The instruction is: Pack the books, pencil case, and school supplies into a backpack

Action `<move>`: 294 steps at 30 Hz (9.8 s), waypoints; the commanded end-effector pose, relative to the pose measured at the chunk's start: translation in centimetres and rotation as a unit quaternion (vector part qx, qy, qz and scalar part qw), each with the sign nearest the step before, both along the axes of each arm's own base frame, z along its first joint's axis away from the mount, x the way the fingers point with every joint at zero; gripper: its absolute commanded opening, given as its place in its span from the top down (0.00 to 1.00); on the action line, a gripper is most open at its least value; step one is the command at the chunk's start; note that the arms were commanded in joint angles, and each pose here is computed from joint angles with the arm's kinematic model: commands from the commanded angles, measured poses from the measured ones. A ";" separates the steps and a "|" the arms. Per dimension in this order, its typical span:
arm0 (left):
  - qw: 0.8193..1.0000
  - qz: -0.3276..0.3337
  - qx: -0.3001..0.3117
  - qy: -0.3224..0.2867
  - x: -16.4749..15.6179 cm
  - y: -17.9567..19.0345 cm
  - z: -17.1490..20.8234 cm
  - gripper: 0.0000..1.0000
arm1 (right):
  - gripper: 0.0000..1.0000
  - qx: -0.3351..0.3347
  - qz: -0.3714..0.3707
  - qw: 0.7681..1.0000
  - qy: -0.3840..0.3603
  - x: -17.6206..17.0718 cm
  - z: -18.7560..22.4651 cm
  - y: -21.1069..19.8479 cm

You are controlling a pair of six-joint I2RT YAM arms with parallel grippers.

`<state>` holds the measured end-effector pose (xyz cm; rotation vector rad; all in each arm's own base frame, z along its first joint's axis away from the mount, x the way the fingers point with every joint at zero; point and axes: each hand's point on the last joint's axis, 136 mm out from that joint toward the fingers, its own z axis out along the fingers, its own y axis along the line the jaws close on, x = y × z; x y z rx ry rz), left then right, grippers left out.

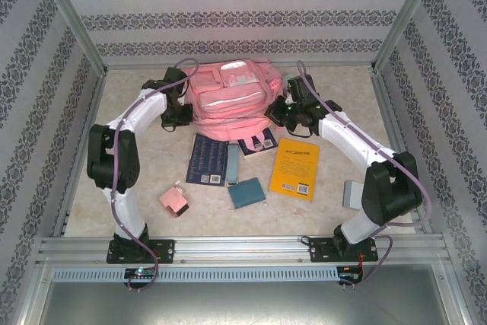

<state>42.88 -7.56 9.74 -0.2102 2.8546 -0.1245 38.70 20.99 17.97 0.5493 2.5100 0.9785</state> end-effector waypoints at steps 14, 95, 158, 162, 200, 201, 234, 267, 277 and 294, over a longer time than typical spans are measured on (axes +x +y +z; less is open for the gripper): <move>0.983 0.136 0.110 -0.058 1.2 9.6 2.8 1.00 | 1.00 -0.004 0.050 0.997 -0.052 2.6 1.9 0.5; 0.974 -0.039 -0.220 0.039 -2.8 -26.1 -3.4 0.55 | 0.50 -0.178 0.029 0.983 0.032 3.7 -10.9 -9.3; 0.984 -0.094 -0.143 0.048 -2.5 -24.6 -4.3 0.79 | 1.00 0.000 0.172 0.984 0.035 0.2 -8.4 -2.6; 0.984 -0.107 -0.140 0.010 -1.7 -23.6 -0.5 0.73 | 1.00 0.000 0.164 0.986 0.020 0.3 -7.4 -2.8; 0.968 -0.198 0.154 0.010 2.0 -6.3 -1.9 1.00 | 1.00 0.109 0.149 0.981 -0.061 -0.2 1.3 0.8; 0.970 -0.194 0.144 -0.002 2.2 -6.6 -0.7 1.00 | 1.00 0.117 0.148 0.980 -0.066 -0.1 1.8 0.9; 0.952 0.022 -0.219 -0.213 6.8 -1.4 21.1 1.00 | 1.00 0.256 0.017 0.949 -0.182 8.0 3.4 16.4; 0.939 0.005 -0.276 -0.205 7.5 -1.5 21.7 1.00 | 0.64 0.205 0.072 0.973 -0.072 13.2 -7.2 30.0; 0.955 0.007 -0.229 -0.190 7.4 -0.3 19.0 1.00 | 0.13 0.177 0.074 0.977 -0.096 12.9 -2.7 24.6; 0.974 0.051 -0.149 -0.162 9.0 2.6 12.8 1.00 | 0.02 0.034 0.061 0.994 -0.085 5.5 -1.9 10.3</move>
